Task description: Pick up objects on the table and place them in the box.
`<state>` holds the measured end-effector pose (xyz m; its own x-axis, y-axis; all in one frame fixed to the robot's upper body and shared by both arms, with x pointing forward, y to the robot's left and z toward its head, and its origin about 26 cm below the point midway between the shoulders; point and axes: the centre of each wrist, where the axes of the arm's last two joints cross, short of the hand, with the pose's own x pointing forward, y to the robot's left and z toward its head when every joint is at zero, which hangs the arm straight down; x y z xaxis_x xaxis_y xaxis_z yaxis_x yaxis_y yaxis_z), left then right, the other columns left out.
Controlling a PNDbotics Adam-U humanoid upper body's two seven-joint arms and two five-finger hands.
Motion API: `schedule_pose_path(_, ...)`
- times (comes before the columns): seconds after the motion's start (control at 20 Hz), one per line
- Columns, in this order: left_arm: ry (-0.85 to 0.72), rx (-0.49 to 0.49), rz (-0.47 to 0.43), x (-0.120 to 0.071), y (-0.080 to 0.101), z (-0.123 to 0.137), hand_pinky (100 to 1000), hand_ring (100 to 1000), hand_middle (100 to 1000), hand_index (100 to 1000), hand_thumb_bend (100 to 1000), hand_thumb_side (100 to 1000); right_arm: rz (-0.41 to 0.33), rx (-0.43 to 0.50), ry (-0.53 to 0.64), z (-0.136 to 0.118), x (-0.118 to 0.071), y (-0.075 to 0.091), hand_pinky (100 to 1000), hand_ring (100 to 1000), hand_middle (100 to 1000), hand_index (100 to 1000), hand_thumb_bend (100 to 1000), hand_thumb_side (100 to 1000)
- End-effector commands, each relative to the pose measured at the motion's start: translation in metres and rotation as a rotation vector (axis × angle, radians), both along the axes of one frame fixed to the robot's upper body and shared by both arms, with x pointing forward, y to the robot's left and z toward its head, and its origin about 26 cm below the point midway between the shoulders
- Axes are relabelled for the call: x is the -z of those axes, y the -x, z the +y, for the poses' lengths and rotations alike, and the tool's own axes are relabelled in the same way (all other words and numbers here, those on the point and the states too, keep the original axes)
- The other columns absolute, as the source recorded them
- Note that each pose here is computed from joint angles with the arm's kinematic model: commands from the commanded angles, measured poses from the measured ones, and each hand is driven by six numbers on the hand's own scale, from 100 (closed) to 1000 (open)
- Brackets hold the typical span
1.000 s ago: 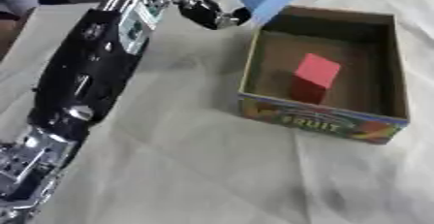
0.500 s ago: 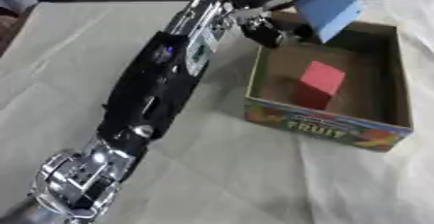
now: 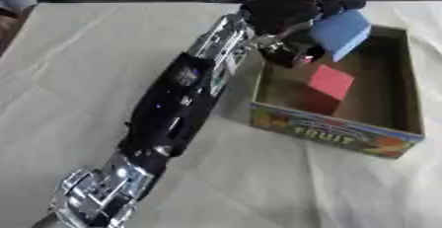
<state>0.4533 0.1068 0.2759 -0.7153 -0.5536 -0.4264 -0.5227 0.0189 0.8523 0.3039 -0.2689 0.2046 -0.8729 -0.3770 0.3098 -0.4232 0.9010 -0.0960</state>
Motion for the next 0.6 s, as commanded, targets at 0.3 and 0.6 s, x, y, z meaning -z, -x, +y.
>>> schedule_pose_path(0.3,-0.069,-0.085,-0.042,0.014,-0.001,-0.002,514,546,1000,595,100,462,-0.030,0.010,0.004,-0.002,-0.006,0.003,874,745,542,875,473,856)
schedule_pose_path(0.6,-0.102,-0.171,-0.029,0.027,0.000,-0.001,621,746,1000,827,100,684,-0.031,0.020,-0.010,-0.005,-0.005,0.004,873,745,542,873,473,854)
